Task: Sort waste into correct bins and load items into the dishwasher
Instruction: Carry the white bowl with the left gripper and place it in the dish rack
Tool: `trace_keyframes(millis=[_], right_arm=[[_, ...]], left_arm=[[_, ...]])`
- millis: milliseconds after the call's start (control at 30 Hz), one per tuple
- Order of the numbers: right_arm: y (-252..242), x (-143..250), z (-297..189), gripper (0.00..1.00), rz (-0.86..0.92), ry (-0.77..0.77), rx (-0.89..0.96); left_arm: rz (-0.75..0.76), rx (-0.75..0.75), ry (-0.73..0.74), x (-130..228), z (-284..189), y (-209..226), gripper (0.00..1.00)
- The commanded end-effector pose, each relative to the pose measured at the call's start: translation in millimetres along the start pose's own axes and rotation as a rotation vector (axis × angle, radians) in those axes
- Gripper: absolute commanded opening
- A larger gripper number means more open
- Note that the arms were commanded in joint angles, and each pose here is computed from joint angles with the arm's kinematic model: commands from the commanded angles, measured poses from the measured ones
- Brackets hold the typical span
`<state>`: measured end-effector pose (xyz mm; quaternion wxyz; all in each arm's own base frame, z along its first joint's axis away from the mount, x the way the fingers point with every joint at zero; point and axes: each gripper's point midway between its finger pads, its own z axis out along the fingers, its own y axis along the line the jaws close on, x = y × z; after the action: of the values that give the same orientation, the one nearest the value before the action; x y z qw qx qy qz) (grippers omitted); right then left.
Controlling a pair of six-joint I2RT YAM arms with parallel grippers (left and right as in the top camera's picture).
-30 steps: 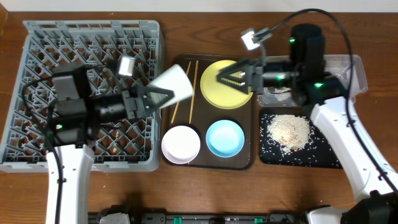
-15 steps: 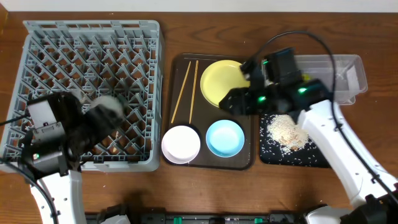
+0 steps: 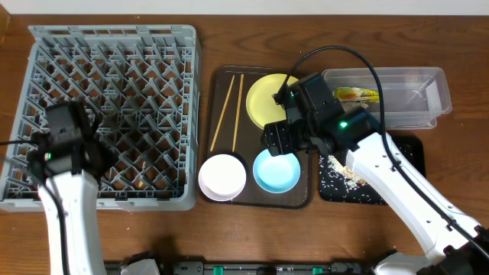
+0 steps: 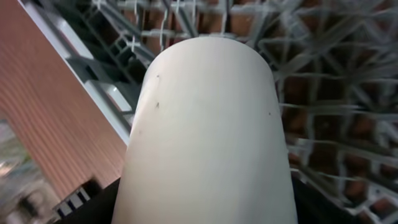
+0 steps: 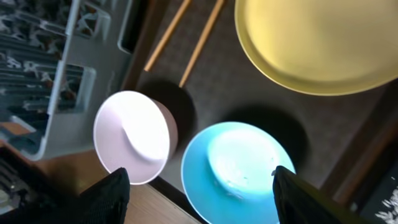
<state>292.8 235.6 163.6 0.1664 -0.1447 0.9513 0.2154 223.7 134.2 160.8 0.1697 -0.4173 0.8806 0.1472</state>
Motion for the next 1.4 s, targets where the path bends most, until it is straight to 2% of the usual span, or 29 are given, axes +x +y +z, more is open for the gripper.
trace_keyframes(millis=[0,167,333,467,767,900,1000,1167,1367], right_arm=[[0,0,-1,0.72,-0.022,-0.004,0.018],[-2,3,0,0.72,-0.019,0.005,0.022],[-3,6,0,0.72,-0.017,0.017,0.026],[-4,9,2,0.72,-0.015,0.024,0.028],[-5,9,2,0.73,-0.015,0.025,0.028],[-5,9,2,0.73,-0.015,0.025,0.028],[-5,9,2,0.73,-0.014,0.026,0.028],[-5,10,2,0.73,-0.014,0.028,0.029],[-3,5,2,0.73,-0.023,0.008,0.023]], left_arm=[[-0.038,-0.070,0.020,-6,12,4,0.63],[-0.042,-0.051,0.093,3,22,-2,0.66],[-0.132,0.038,0.164,7,25,-1,0.71],[-0.210,0.124,0.233,11,27,0,0.64],[-0.209,0.136,0.235,10,25,5,0.65],[-0.209,0.133,0.240,12,24,6,0.74],[-0.208,0.132,0.243,13,24,7,0.90],[-0.201,0.139,0.243,10,12,7,0.93],[-0.082,0.320,0.170,-5,-33,-16,0.93]])
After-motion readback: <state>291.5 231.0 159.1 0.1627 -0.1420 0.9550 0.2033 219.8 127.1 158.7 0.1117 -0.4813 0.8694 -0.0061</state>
